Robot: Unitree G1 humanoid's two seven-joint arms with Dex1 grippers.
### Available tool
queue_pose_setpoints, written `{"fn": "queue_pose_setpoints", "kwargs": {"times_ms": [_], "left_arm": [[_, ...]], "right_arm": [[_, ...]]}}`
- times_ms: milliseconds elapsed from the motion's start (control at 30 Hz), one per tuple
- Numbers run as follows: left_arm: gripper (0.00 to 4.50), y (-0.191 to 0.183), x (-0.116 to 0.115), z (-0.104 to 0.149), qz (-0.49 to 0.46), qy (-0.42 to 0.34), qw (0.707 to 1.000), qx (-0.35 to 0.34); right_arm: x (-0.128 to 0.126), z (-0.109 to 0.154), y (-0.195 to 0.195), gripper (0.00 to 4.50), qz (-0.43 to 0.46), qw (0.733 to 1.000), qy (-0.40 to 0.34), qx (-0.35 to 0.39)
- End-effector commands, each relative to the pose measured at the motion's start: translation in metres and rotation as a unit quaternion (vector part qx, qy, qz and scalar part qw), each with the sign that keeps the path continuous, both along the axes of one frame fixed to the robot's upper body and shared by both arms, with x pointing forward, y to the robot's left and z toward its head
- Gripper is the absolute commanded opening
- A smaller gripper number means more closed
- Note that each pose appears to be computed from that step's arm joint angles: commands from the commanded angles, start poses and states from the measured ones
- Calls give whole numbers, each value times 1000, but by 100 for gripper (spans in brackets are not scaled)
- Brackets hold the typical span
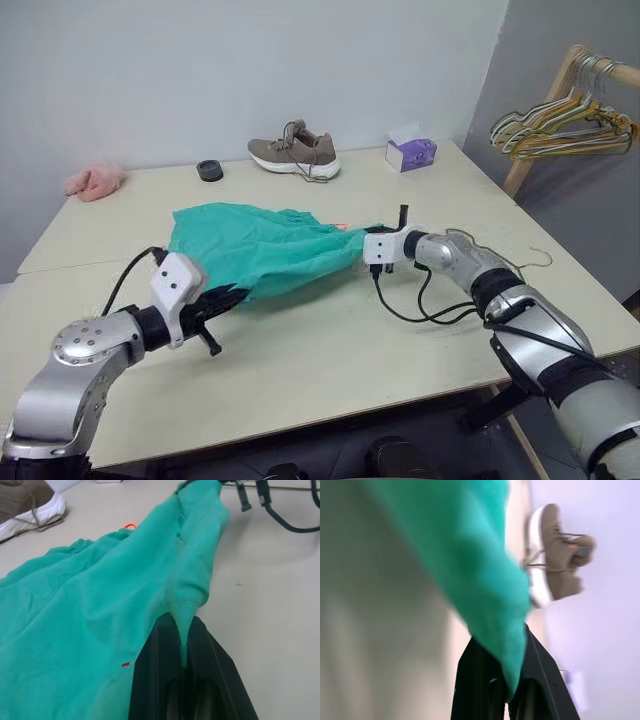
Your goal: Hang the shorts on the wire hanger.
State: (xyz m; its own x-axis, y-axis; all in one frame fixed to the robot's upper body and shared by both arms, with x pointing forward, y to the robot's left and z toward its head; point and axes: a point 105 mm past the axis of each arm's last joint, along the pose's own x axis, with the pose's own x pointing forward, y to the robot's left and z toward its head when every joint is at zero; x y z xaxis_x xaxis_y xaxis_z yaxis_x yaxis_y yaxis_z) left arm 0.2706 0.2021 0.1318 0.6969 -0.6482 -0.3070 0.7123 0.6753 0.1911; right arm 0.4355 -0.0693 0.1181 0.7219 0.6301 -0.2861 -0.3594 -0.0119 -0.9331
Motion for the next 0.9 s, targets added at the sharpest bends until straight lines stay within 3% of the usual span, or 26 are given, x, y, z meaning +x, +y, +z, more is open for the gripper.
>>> {"fn": "queue_pose_setpoints", "kwargs": {"times_ms": [33,167,367,500,700,800,900], "left_arm": [[0,-13,11,1,-33,-13,999,11],[0,-22,18,-2,-70,-20,997,38],[0,5,4,-9,-79,12,994,76],[0,38,-17,-19,-75,70,988,116],[0,73,-62,-38,-98,182,965,163],[0,75,-78,-42,-109,213,957,163],[0,67,-89,-46,-127,229,953,153]], "right_arm": [[12,29,-18,4,-22,998,-57,-9],[15,42,-53,4,-39,995,-72,-50],[-16,30,-93,4,14,993,4,-115],[-69,4,-90,4,86,979,102,-152],[-141,-10,-64,4,138,950,241,-140],[-164,-14,-61,4,146,935,289,-143],[-171,-18,-69,4,134,928,311,-158]]}}
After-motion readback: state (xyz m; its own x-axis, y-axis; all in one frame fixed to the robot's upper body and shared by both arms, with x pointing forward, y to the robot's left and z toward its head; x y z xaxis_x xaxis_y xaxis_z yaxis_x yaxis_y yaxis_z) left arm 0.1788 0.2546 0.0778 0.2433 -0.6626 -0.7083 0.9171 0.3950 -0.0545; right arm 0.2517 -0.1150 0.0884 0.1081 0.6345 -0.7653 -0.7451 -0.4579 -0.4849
